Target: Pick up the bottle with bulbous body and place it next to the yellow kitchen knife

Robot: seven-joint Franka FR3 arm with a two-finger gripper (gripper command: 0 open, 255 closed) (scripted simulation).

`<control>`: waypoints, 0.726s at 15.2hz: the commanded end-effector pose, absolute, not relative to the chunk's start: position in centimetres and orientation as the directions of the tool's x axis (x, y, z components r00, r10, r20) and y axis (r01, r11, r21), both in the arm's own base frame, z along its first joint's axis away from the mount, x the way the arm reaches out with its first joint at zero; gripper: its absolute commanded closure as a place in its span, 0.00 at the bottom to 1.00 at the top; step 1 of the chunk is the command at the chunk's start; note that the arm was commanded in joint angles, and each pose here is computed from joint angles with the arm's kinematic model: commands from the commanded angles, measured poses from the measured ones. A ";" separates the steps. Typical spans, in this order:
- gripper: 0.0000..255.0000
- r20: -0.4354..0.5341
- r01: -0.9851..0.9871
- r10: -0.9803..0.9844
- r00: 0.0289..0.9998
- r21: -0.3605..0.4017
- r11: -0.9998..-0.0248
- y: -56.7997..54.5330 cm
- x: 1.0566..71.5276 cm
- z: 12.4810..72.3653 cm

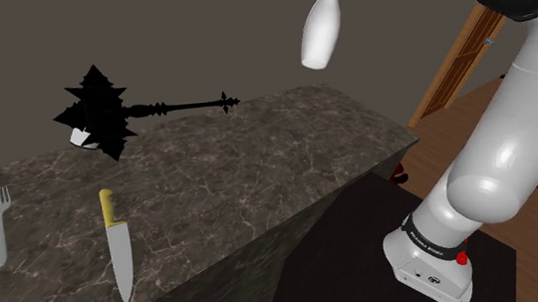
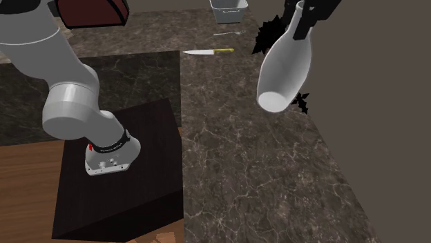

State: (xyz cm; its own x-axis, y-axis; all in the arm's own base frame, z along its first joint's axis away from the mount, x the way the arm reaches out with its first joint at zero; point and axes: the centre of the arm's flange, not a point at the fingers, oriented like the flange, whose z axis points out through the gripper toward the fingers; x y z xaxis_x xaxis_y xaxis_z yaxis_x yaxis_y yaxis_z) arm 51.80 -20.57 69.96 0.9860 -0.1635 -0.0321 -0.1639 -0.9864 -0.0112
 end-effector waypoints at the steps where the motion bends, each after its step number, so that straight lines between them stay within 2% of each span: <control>1: 1.00 -0.032 -0.164 -0.163 0.986 -0.011 -0.986 -20.6 51.7 71.0; 8: 1.00 -0.032 -0.164 -0.163 0.986 -0.011 -0.986 -20.6 51.7 74.7; 11: 1.00 -0.032 -0.164 -0.163 0.986 -0.011 -0.986 -18.3 52.2 73.6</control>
